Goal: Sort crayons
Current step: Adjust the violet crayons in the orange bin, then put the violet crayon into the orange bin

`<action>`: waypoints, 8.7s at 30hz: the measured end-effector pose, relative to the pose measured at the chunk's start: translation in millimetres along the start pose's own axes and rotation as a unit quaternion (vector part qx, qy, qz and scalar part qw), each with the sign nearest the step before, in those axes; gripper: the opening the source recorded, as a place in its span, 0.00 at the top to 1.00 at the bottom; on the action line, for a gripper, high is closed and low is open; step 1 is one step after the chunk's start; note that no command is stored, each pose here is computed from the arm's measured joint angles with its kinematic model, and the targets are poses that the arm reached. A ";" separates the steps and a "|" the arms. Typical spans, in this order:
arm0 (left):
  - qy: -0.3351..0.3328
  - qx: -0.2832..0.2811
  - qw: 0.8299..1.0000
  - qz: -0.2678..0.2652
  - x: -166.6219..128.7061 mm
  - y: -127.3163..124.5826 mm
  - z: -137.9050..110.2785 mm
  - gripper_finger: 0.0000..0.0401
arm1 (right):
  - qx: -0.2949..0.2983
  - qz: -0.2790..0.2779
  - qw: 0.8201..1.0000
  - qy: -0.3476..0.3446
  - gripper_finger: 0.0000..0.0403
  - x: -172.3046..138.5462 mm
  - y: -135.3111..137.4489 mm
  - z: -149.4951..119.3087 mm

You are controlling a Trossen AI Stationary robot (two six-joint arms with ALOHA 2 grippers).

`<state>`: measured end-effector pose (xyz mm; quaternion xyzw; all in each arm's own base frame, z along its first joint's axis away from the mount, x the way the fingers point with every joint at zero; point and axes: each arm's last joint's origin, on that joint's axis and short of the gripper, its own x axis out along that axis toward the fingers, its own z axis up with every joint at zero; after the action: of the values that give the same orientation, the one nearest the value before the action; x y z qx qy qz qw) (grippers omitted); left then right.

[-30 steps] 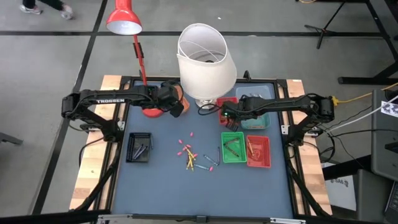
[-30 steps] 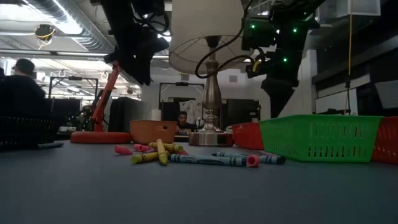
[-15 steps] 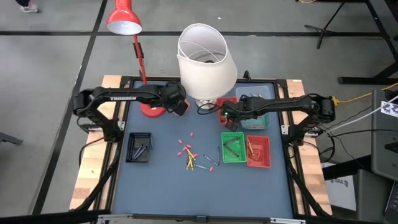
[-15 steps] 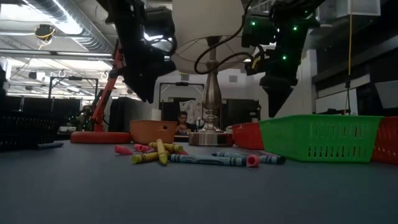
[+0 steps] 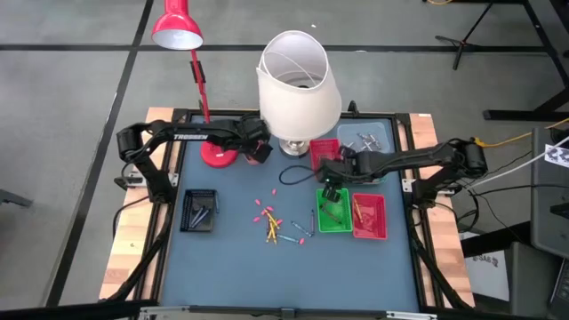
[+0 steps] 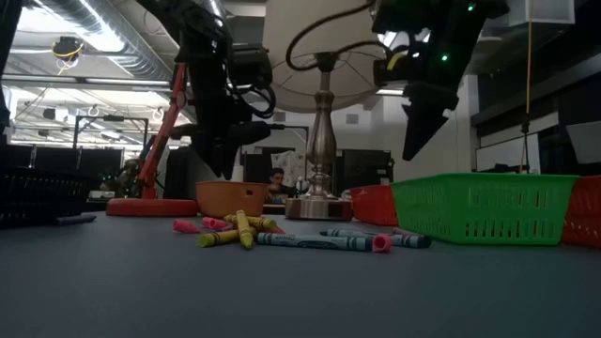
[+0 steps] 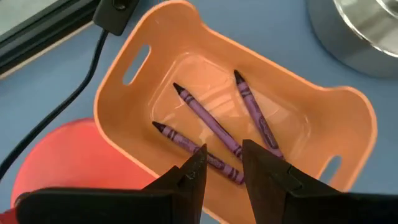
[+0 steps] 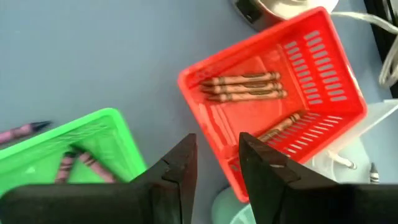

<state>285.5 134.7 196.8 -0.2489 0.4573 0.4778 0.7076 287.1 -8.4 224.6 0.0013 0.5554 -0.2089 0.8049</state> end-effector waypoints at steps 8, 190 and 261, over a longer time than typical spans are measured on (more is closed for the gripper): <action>0.011 -0.023 1.000 -0.011 6.2 6.4 5.8 0.78 | -0.024 0.011 1.000 -0.010 0.71 -6.6 14.7 -3.6; -0.103 0.198 0.914 -0.338 -165.6 -97.2 -151.3 0.78 | -0.106 0.152 0.969 0.166 0.96 62.2 87.4 -29.4; -0.283 0.209 0.864 -0.361 -195.8 -99.2 -132.1 0.78 | -0.121 0.274 0.879 -0.371 0.96 -70.1 71.8 64.6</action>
<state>296.6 -99.1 301.3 -0.0969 0.2051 0.1318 0.9650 348.3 65.5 295.6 -0.0212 0.2143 0.1038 0.9710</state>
